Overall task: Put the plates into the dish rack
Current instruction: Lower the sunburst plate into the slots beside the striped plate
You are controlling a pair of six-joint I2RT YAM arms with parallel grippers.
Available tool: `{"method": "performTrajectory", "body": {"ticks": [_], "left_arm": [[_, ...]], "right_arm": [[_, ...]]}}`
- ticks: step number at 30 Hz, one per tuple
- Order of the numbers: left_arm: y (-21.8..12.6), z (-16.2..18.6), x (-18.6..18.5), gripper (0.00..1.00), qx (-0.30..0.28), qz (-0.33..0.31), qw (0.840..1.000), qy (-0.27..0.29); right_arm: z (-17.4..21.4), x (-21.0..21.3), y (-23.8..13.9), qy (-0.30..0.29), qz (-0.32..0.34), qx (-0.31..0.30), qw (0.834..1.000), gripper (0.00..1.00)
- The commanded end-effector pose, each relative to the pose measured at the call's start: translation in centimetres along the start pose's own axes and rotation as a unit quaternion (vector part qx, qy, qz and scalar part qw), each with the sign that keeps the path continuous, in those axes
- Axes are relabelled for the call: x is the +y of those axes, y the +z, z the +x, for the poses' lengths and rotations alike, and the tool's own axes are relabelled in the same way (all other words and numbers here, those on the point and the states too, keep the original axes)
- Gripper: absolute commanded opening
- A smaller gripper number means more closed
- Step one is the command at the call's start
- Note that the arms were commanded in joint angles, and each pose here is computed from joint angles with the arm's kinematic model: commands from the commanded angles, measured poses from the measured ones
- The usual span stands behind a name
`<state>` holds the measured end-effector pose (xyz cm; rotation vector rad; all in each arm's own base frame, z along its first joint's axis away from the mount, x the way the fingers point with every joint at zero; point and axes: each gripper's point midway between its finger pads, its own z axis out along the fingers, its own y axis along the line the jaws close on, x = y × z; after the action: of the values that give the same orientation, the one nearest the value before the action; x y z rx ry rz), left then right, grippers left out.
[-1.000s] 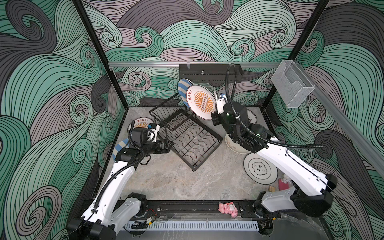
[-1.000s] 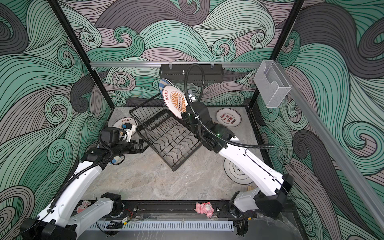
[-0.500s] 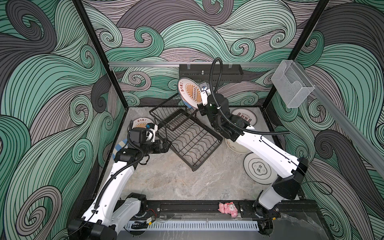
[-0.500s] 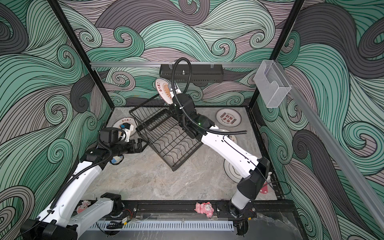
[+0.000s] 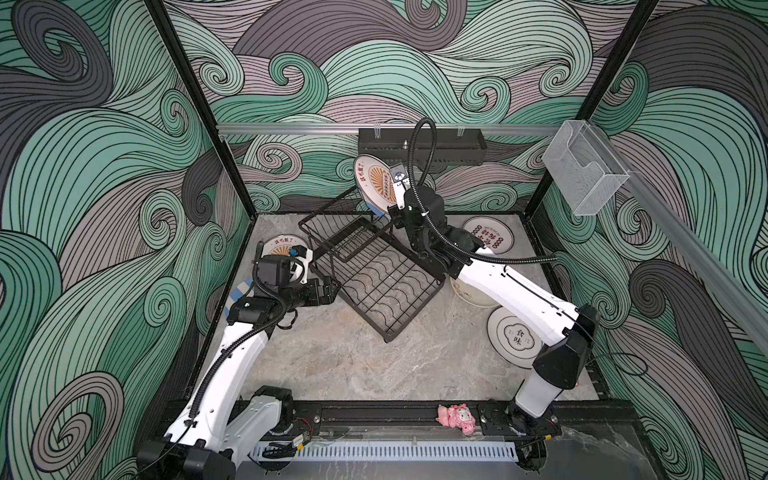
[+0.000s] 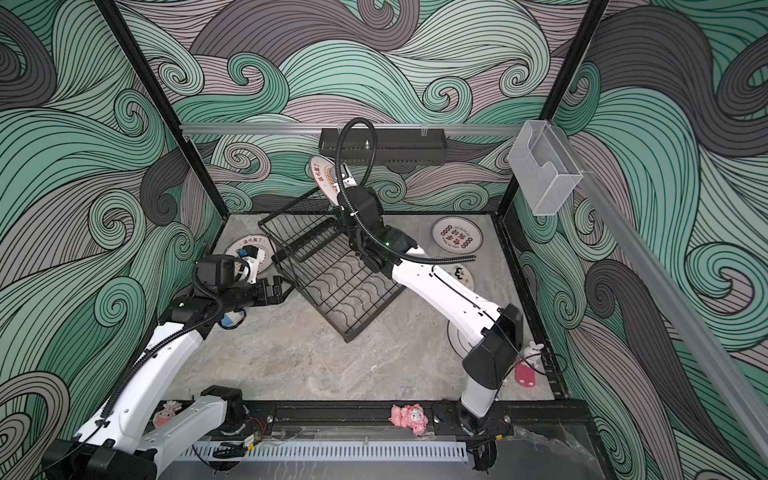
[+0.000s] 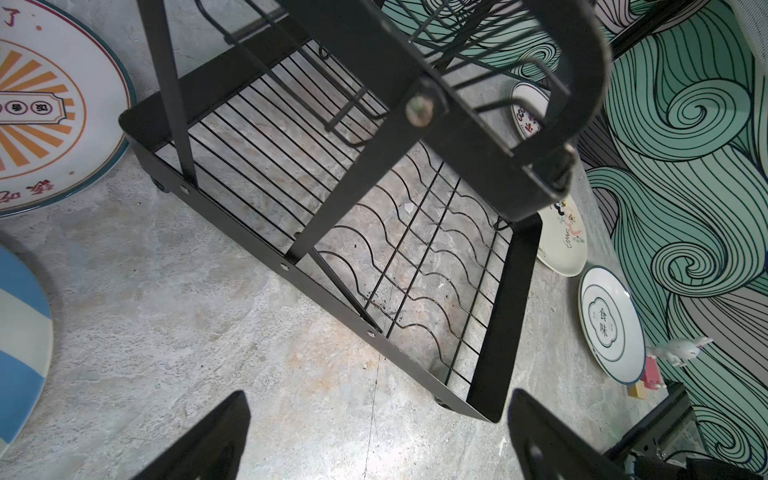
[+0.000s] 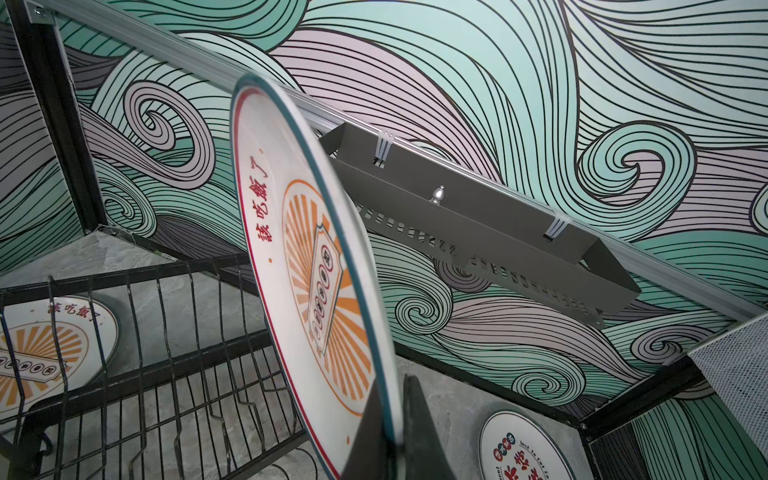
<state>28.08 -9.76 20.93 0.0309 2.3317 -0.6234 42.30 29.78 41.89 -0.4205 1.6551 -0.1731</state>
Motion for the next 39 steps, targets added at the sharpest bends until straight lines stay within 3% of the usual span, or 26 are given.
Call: {"method": "performTrajectory", "body": {"ticks": [1, 39], "left_arm": [[-0.2, -0.3, 0.0, 0.98, -0.002, 0.001, 1.0, 0.0], [-0.2, -0.5, 0.3, 0.99, -0.006, 0.011, 1.0, -0.019]], "right_arm": [[-2.9, -1.9, 0.0, 0.045, 0.032, -0.04, 0.998, 0.0], [1.6, 1.5, 5.8, 0.034, 0.043, 0.021, 0.998, 0.0]]}}
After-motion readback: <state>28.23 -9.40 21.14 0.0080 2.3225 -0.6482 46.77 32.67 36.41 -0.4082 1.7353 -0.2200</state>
